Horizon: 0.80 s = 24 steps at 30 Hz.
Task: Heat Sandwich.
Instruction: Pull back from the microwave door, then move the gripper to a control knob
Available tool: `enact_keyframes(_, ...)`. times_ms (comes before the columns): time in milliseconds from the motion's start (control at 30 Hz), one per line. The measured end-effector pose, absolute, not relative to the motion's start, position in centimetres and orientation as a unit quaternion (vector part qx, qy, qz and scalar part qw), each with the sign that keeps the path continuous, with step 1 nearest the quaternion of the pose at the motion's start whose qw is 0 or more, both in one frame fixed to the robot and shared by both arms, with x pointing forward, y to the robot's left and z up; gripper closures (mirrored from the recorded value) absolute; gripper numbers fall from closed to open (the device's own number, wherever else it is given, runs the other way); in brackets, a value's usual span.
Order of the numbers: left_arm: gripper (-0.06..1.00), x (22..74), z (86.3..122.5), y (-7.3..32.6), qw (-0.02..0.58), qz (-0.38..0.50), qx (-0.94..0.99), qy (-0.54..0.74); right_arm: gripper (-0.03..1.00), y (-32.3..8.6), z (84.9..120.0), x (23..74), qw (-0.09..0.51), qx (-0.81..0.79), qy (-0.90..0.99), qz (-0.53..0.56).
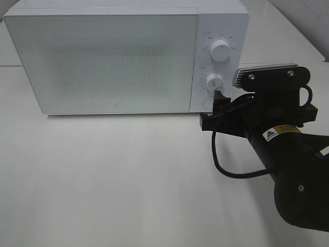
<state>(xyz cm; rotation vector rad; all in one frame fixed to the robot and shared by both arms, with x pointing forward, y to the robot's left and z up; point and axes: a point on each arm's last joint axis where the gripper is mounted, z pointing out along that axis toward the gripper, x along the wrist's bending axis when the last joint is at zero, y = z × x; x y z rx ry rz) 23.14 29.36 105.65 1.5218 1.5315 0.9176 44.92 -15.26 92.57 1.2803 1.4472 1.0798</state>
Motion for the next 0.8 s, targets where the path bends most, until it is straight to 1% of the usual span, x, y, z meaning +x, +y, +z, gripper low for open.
enact_keyframes(167, -0.04, 23.1, 105.6, 29.4, 0.387, 0.361, 0.598, 0.602, 0.21, -14.8, 92.5, 45.4, 0.448, 0.515, 0.584, 0.439)
enact_keyframes(600, -0.04, 23.1, 105.6, 29.4, 0.387, 0.361, 0.598, 0.602, 0.21, -13.8, 91.4, 49.5, 0.461, 0.516, 0.576, 0.434)
enact_keyframes(800, -0.04, 23.1, 105.6, 29.4, 0.387, 0.361, 0.598, 0.602, 0.21, -13.7, 90.5, 51.1, 0.454, 0.524, 0.578, 0.431)
